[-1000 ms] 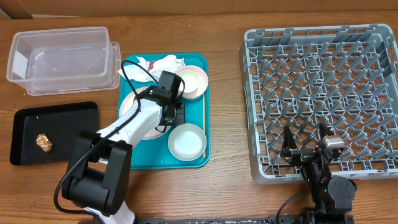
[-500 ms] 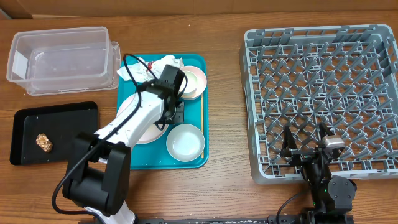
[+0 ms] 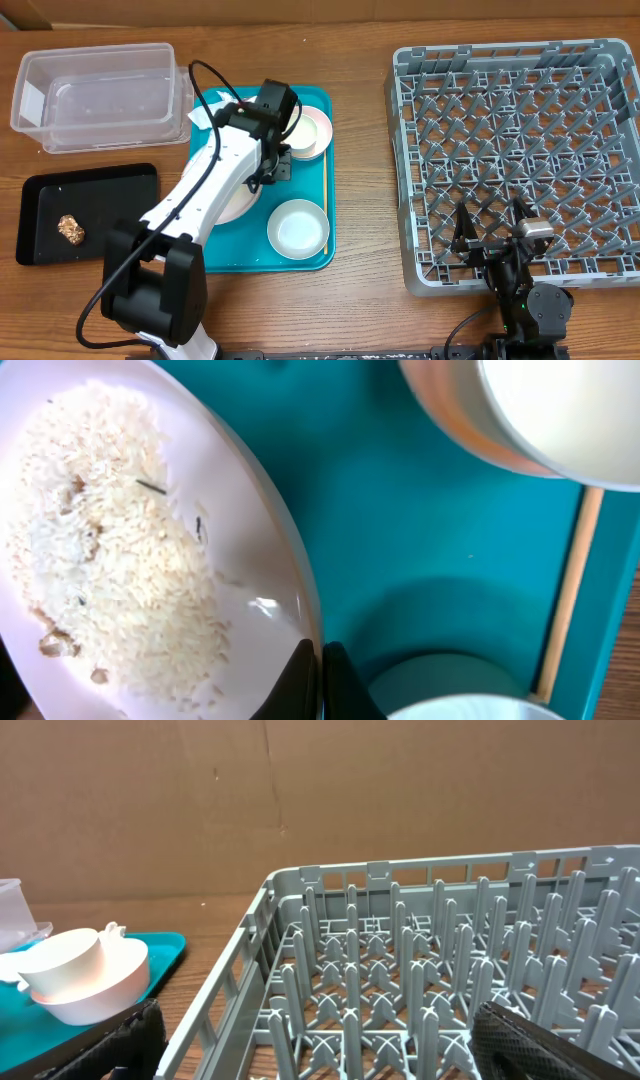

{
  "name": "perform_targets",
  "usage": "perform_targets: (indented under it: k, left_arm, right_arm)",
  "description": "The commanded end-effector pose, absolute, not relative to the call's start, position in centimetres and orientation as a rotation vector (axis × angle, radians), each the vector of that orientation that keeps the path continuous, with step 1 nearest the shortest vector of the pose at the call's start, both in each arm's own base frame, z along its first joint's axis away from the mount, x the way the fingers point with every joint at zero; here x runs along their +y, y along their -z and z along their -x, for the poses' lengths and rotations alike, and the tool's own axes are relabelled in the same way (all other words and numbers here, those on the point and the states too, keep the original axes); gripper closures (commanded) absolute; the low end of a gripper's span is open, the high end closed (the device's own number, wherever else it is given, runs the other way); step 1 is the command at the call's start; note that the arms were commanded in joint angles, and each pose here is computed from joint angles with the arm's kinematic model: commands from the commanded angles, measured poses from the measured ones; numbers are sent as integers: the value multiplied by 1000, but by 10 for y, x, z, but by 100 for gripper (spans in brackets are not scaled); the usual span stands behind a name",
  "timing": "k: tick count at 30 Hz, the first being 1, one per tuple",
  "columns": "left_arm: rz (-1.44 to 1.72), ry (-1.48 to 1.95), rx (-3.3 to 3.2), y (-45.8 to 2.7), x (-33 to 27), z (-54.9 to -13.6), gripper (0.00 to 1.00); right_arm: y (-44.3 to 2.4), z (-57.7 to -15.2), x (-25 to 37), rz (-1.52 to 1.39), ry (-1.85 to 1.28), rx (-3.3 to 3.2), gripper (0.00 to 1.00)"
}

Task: Sort waste into correct bins and load items into the dishwasher
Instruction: 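Lift the plate over the black tray and tilt to dump rice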

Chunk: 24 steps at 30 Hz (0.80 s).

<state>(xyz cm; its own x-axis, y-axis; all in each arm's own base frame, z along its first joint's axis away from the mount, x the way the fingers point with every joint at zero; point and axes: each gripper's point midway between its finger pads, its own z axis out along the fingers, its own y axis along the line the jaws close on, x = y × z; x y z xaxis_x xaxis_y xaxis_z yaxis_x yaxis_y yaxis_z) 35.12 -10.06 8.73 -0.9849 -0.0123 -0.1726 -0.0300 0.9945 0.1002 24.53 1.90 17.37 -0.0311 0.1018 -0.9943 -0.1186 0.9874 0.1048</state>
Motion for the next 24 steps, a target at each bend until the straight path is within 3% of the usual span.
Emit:
perform_targets:
  k: [1, 16, 24]
  left_arm:
    - [114, -261, 2908, -104, -87, -364, 96]
    - [276, -338, 2835, -169, -52, -379, 96]
    - [530, -190, 2860, -168, -4, -383, 96]
  right_arm:
    - [-173, -245, 18, 13, -170, 1586, 0]
    - [-173, -245, 18, 13, -170, 1586, 0]
    - [-173, -245, 18, 13, -170, 1586, 0]
